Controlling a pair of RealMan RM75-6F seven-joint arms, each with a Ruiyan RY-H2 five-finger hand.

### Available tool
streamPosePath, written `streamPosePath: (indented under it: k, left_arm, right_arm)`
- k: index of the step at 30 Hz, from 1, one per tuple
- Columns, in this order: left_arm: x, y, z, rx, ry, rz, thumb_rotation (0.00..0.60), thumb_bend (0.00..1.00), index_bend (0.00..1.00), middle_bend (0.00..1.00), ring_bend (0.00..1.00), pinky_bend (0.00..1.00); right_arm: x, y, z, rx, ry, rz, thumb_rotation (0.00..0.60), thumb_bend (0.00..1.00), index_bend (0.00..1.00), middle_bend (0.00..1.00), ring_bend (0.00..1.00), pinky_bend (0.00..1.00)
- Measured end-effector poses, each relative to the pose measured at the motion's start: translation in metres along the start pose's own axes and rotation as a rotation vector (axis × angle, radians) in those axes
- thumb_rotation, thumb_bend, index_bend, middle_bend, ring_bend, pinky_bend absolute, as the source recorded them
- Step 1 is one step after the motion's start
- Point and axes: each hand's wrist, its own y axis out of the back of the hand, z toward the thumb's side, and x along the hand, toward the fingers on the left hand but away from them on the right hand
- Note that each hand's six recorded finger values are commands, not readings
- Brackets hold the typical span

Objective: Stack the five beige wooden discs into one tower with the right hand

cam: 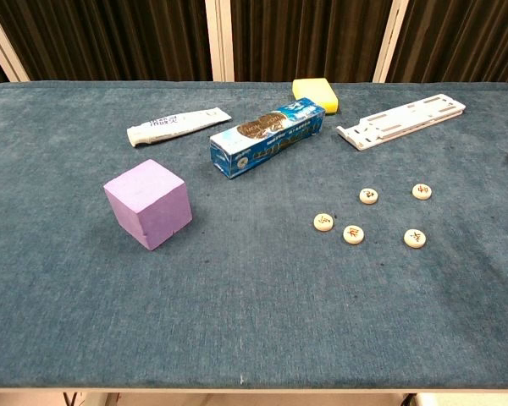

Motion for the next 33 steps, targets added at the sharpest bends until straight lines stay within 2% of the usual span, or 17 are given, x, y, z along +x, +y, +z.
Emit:
streamPosePath:
  k: [5, 11, 28, 33]
  left_arm:
    - [-0.002, -0.001, -0.005, -0.001, 0.013, -0.003, 0.6, 0.05, 0.09, 0.08, 0.02, 0.0]
    - [-0.005, -0.002, -0.01, -0.003, 0.029, -0.006, 0.6, 0.05, 0.09, 0.08, 0.02, 0.0]
    - [-0.008, -0.003, -0.015, -0.005, 0.043, -0.007, 0.6, 0.05, 0.09, 0.08, 0.02, 0.0]
    - [-0.008, -0.003, -0.016, -0.003, 0.045, -0.008, 0.6, 0.05, 0.09, 0.08, 0.02, 0.0]
  right_arm:
    - [-0.036, -0.035, 0.032, 0.044, 0.089, 0.084, 0.6, 0.4, 0.41, 0.11, 0.01, 0.08]
    - [-0.063, -0.051, 0.048, 0.087, 0.131, 0.106, 0.6, 0.43, 0.43, 0.11, 0.01, 0.08]
    - [-0.075, -0.06, 0.058, 0.077, 0.152, 0.12, 0.6, 0.52, 0.54, 0.13, 0.03, 0.08]
    - [-0.079, -0.052, 0.06, 0.053, 0.149, 0.094, 0.6, 0.53, 0.56, 0.14, 0.03, 0.08]
